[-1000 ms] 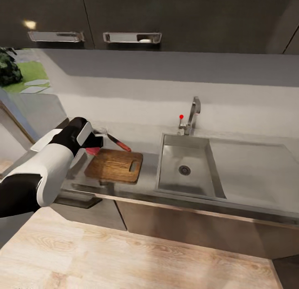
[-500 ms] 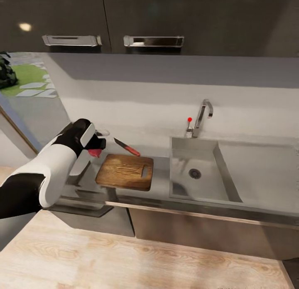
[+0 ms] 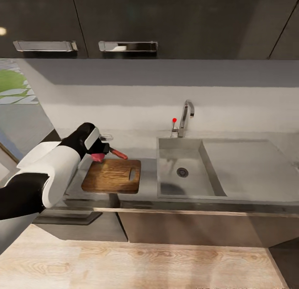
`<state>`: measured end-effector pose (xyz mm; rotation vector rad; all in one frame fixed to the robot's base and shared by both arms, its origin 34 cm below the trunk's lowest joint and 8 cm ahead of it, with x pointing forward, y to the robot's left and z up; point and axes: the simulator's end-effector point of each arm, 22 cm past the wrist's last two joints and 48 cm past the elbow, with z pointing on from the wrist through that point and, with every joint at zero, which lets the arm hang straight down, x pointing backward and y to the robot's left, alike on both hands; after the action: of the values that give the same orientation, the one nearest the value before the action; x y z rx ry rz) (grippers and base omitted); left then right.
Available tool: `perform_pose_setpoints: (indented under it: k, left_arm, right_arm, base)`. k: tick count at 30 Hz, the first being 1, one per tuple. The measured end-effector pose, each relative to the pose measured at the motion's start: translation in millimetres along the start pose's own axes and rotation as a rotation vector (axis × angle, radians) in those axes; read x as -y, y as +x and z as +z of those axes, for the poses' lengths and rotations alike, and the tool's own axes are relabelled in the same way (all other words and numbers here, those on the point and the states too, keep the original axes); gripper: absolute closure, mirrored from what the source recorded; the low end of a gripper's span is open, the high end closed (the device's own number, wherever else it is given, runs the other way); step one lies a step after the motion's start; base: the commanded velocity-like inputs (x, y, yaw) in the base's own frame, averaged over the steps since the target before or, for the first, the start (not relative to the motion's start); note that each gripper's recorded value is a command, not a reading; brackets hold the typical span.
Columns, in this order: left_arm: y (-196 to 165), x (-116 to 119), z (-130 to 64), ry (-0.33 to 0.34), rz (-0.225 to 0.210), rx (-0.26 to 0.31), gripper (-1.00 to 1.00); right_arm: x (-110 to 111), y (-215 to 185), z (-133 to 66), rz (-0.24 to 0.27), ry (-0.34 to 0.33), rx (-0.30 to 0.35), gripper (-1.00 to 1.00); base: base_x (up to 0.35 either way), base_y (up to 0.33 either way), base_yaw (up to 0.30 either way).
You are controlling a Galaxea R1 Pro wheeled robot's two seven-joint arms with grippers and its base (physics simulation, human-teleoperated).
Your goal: In the kitchen, take the Vidalia onion out of the sink, dice it on the chopping board with the paring knife, put the diced onion into the bowl on the countertop, then place both the paring knife and the chopping board into the sink.
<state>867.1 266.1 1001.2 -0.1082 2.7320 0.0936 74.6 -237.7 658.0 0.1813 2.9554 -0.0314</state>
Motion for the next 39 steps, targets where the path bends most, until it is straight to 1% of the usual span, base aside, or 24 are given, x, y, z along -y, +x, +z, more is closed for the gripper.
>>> perform_pose_setpoints:
  k: [5, 12, 17, 20, 24, 39]
  left_arm:
    - [2, 0, -1.6, 0.000, -0.001, -0.004, 1.00]
    - [13, -2, 1.4, -0.004, 0.000, -0.032, 1.00]
    - [17, -2, 3.6, -0.003, -0.001, -0.045, 1.00]
    - [25, -2, 8.0, -0.005, 0.000, -0.066, 1.00]
    - [30, -3, 10.3, -0.007, -0.001, -0.078, 1.00]
    - [59, -9, 24.9, -0.017, -0.005, -0.154, 1.00]
  right_arm:
    - [0, -2, 0.5, 0.000, 0.000, 0.006, -1.00]
    - [0, -4, 1.3, 0.000, -0.001, 0.013, -1.00]
    - [0, -5, 1.3, 0.000, -0.001, 0.014, -1.00]
    - [-1, -5, 1.3, -0.001, -0.002, 0.014, -1.00]
    - [0, -5, 1.5, -0.003, -0.004, 0.015, -1.00]
    - [3, -7, 1.7, -0.009, -0.002, 0.017, -1.00]
  base:
    - [0.000, 0.000, -0.214]
    - [0.000, 0.000, -0.172]
    - [0.000, 0.000, -0.026]
    - [0.000, 0.000, -0.005]
    - [0.000, 0.000, -0.001]
    - [0.000, 0.000, 0.000]
